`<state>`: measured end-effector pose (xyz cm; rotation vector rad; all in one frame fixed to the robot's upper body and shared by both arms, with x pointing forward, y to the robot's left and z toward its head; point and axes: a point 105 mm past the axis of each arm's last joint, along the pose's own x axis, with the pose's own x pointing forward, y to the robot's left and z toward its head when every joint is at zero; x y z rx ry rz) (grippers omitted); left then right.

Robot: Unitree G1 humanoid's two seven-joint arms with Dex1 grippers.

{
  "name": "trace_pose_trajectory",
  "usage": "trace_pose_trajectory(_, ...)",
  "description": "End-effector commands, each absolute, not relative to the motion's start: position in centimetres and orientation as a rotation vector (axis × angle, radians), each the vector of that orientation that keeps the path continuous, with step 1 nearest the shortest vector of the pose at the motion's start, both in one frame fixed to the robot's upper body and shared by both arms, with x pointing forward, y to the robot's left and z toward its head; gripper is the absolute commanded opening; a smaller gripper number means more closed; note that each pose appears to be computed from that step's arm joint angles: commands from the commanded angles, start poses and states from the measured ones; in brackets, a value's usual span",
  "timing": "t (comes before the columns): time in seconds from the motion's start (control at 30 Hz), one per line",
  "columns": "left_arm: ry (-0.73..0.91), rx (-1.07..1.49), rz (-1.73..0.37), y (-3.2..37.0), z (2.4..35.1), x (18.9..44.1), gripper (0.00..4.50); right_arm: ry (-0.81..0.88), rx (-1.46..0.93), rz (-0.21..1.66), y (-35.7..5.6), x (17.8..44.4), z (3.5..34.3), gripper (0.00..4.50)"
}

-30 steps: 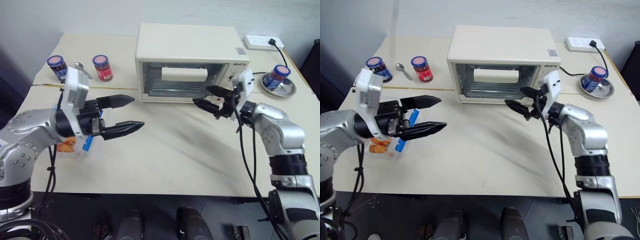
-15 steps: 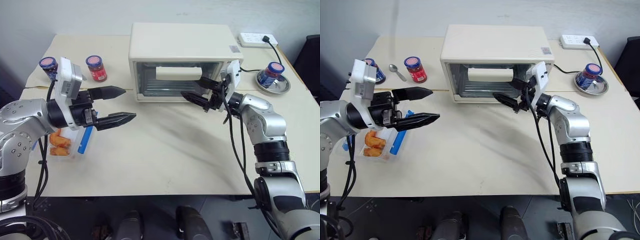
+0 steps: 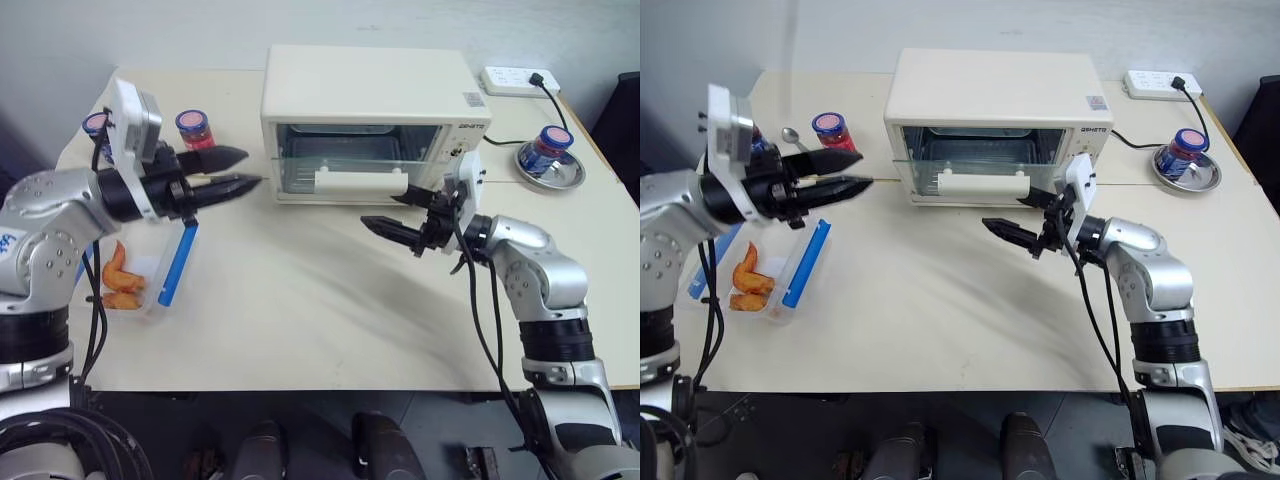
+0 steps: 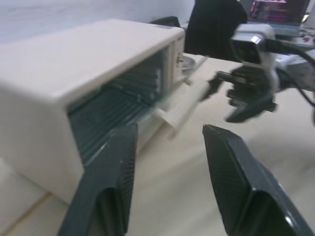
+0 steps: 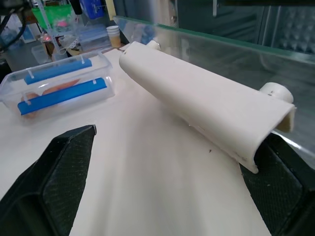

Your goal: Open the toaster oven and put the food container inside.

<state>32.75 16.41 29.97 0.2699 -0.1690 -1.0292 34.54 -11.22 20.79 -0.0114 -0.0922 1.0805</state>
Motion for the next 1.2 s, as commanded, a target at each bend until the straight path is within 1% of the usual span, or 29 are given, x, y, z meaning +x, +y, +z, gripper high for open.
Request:
trace_pose_trajectory(0.03,-0.210,0.338,-0.995,16.8,30.9,34.4,1.07,-0.159,-0.028,1.109,-10.5,33.6,22.0,4.50)
trace_pose_trajectory(0.07,-0.214,0.340,-0.992,16.8,31.1,34.7,0.80,-0.159,-0.027,1.107,-10.5,33.6,21.9,4.50)
trace_pose_trajectory(0.13,-0.219,0.358,-0.985,16.7,31.3,35.7,0.10,-0.160,-0.024,1.103,-10.4,33.5,21.8,4.50)
trace_pose_trajectory(0.17,-0.216,0.375,-0.988,16.5,31.2,36.2,0.05,-0.162,-0.021,1.100,-10.4,33.5,21.8,4.50)
trace_pose_trajectory(0.23,-0.212,0.391,-1.009,15.8,30.9,36.9,0.05,-0.165,-0.013,1.094,-10.4,33.4,21.8,4.50)
trace_pose_trajectory(0.33,-0.206,0.405,-1.075,14.6,30.2,37.1,0.05,-0.167,-0.011,1.086,-10.4,33.2,21.7,4.50)
trace_pose_trajectory(0.47,-0.162,0.436,-1.106,13.1,28.5,38.4,0.05,-0.170,-0.007,1.066,-10.7,32.8,21.7,4.50)
trace_pose_trajectory(0.6,-0.132,0.477,-1.148,12.0,27.0,38.7,0.05,-0.171,-0.009,1.033,-11.2,32.6,21.6,4.50)
trace_pose_trajectory(0.73,-0.117,0.489,-1.203,11.0,25.8,38.4,0.05,-0.119,-0.072,0.913,-14.0,32.2,20.5,4.50)
trace_pose_trajectory(0.8,-0.107,0.498,-1.228,10.7,25.3,38.0,0.05,-0.095,-0.089,0.884,-15.0,31.8,20.0,4.50)
trace_pose_trajectory(0.9,-0.062,0.572,-1.274,10.3,23.4,37.2,0.05,-0.043,-0.120,0.857,-16.8,29.9,19.5,4.50)
trace_pose_trajectory(0.97,-0.008,0.691,-1.289,10.4,20.9,36.5,0.05,-0.002,-0.139,0.879,-17.7,27.7,19.6,4.50)
trace_pose_trajectory(1.03,0.023,0.747,-1.310,10.4,19.2,35.9,0.05,0.021,-0.143,0.901,-18.0,26.2,20.0,4.50)
trace_pose_trajectory(1.13,0.034,0.693,-1.278,9.5,17.9,36.0,0.05,0.013,-0.106,0.967,-17.9,23.9,21.9,4.50)
trace_pose_trajectory(1.2,0.036,0.669,-1.246,9.0,17.5,36.3,0.05,-0.004,-0.090,0.994,-17.6,23.2,23.0,4.50)
